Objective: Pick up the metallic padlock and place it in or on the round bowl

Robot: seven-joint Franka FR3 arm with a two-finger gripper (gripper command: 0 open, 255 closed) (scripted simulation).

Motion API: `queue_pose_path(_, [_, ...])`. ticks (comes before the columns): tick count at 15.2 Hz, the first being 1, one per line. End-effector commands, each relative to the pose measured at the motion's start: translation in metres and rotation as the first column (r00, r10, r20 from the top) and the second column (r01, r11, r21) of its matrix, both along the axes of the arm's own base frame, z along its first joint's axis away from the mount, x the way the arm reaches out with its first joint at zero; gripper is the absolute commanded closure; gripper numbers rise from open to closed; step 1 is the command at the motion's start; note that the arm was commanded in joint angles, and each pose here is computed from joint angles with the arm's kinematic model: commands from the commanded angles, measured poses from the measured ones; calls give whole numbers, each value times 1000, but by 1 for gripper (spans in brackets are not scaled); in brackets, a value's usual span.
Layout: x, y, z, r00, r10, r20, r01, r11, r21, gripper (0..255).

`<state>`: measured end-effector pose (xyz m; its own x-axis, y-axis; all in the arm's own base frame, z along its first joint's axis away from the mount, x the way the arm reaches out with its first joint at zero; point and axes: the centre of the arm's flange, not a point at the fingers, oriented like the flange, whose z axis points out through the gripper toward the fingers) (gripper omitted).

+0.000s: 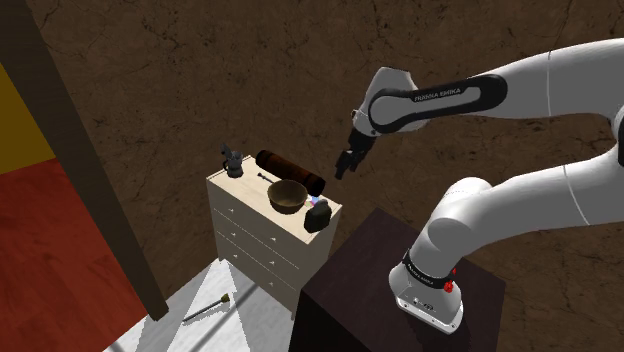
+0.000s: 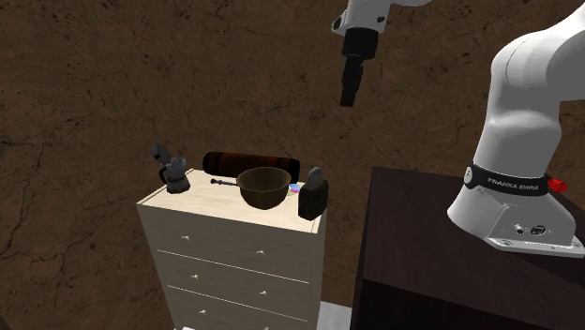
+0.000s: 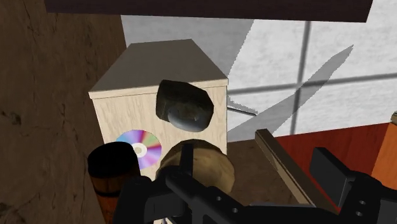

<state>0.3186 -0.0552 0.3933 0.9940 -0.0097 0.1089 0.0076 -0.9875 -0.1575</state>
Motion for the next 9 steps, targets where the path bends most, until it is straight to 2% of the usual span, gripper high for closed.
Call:
queue_pose_path(1, [0, -8, -24, 999, 12, 33, -12, 1000, 9, 0])
queue_pose_path(9, [24, -40, -124, 989, 55, 139, -62, 997, 51, 0])
